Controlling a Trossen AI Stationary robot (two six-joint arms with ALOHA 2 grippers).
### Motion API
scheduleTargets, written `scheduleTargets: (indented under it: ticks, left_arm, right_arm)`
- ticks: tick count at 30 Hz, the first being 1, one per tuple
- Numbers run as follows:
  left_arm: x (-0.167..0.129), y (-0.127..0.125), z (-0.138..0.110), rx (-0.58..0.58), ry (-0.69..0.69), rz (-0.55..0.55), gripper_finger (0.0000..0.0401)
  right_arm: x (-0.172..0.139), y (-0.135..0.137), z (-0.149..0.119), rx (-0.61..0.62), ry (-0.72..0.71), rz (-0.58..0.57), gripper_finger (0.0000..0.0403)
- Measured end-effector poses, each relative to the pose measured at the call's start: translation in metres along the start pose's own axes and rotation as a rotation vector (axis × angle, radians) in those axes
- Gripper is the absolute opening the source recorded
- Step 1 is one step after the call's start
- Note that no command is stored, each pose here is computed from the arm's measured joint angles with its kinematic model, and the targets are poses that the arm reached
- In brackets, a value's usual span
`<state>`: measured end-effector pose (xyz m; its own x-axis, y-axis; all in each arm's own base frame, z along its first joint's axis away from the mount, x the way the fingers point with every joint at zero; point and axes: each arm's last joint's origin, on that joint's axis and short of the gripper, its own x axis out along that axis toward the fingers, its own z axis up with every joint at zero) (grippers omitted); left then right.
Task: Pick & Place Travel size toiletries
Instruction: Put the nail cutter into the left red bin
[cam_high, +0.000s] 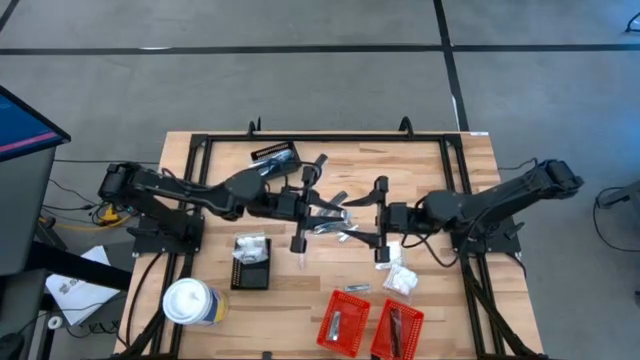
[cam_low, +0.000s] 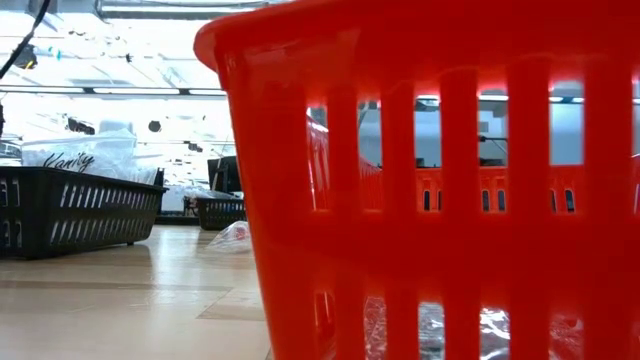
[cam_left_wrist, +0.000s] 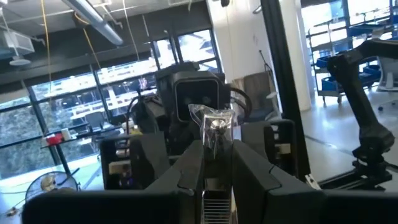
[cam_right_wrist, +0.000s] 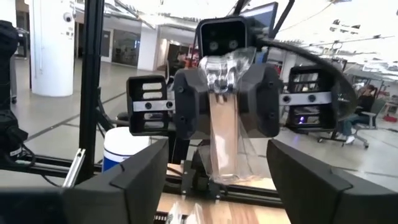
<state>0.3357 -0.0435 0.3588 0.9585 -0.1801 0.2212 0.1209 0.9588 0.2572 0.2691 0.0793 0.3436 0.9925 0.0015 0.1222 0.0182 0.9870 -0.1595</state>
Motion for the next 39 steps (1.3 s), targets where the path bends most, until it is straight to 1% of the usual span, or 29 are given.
scheduleTargets:
  ticks: [6, 15, 18, 20, 23, 26, 31, 33, 34, 39]
  left_arm:
    - [0.002, -0.001, -0.003, 0.000, 0.008, -0.001, 0.0046]
    - [0.002, -0.001, -0.003, -0.001, 0.004, 0.001, 0.0046]
    - [0.002, -0.001, -0.003, -0.003, 0.003, 0.000, 0.0046]
    - [0.002, -0.002, -0.003, -0.004, 0.003, -0.002, 0.0046]
    - [0.002, -0.002, -0.003, -0.006, 0.001, -0.004, 0.0046]
    - [0.002, -0.003, -0.002, -0.028, -0.002, -0.017, 0.0046]
    - [0.002, -0.002, -0.002, -0.032, -0.002, -0.013, 0.0046]
    - [0.002, -0.002, -0.002, -0.045, -0.001, -0.009, 0.0048]
    - [0.002, -0.002, -0.002, -0.046, -0.002, -0.010, 0.0050]
    - [0.002, -0.002, -0.003, -0.050, 0.003, -0.014, 0.0076]
  right_arm:
    - [0.011, 0.001, 0.001, 0.005, 0.009, -0.006, 0.0265]
    - [0.011, 0.001, 0.001, 0.021, 0.010, -0.007, 0.0264]
    - [0.012, -0.002, 0.000, 0.025, 0.011, -0.018, 0.0254]
    - [0.012, -0.003, 0.000, 0.025, 0.012, -0.020, 0.0239]
    - [0.013, -0.006, 0.000, 0.033, 0.013, -0.029, 0.0202]
    - [0.013, -0.006, -0.001, 0.038, 0.015, -0.032, 0.0156]
    - [0.013, -0.007, -0.001, 0.035, 0.016, -0.032, 0.0066]
    - [0.013, -0.007, -0.001, 0.021, 0.018, -0.033, 0.0036]
    - [0.013, -0.007, -0.001, 0.015, 0.019, -0.033, 0.0032]
    - [0.013, -0.007, -0.002, 0.015, 0.030, -0.030, 0.0035]
